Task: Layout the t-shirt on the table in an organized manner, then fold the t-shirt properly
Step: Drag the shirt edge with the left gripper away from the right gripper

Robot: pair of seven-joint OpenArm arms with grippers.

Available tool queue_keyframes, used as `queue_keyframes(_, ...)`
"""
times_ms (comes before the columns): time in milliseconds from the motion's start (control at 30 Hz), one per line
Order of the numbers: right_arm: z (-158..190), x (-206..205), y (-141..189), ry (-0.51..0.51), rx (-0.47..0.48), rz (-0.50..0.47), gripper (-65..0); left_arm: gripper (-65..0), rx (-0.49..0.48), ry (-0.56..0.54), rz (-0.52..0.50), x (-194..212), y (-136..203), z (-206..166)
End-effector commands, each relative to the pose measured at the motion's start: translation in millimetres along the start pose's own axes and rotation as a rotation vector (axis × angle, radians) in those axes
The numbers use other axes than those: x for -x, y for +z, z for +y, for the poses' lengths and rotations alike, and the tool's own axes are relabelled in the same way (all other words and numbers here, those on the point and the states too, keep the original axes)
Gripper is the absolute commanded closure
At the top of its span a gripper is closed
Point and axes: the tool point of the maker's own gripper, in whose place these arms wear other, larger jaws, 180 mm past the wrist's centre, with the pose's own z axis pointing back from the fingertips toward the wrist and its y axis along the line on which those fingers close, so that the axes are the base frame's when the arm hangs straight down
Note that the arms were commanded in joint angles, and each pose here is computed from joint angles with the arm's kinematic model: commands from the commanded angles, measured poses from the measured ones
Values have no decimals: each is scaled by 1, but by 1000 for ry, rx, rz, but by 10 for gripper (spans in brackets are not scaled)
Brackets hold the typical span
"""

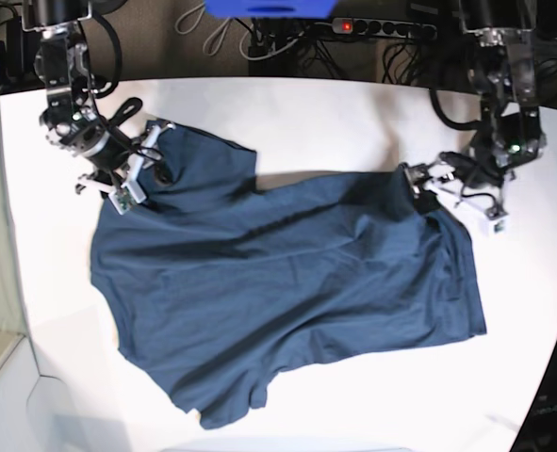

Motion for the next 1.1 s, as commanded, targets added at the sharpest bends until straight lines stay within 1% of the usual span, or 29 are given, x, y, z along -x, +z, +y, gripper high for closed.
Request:
queue_keyframes(0, -6, 28, 2, 44, 27, 135, -289, -650, -7, 3, -46, -17, 0, 1)
queue_keyframes(167, -6, 28, 2, 44, 27, 135, -289, -650, 21, 49, -13, -17, -19, -12)
queue_keyframes(333, -6, 29, 2, 44, 27, 136, -289, -650, 49, 19, 32, -16, -38, -32)
queue_keyframes(433, -6, 29, 2, 45, 27, 137, -289, -650, 48, 15, 24, -15, -48, -34)
queue_keyframes(667, -8, 29, 3, 48, 30, 139, -288, -650, 45, -11, 66, 1, -59, -37)
queue_keyframes(800, -9, 29, 3, 48, 32, 137, -288, -650, 47, -14, 57, -5, -58, -38)
queue_keyframes(900, -10, 25, 2, 48, 33, 129, -288, -650, 82, -63, 53, -6, -57, -43)
queue_keyframes(933, -11, 24, 1, 49, 35, 127, -288, -590, 87, -82, 54, -7, -56, -42)
queue_keyframes(967, -11, 22, 1, 49, 36, 124, -288, -499, 89, -91, 53, -8, -56, -42)
queue_keyframes(1067, -12, 21, 1, 50, 37, 123, -288, -156, 94, -100, 51, -8, -55, -42)
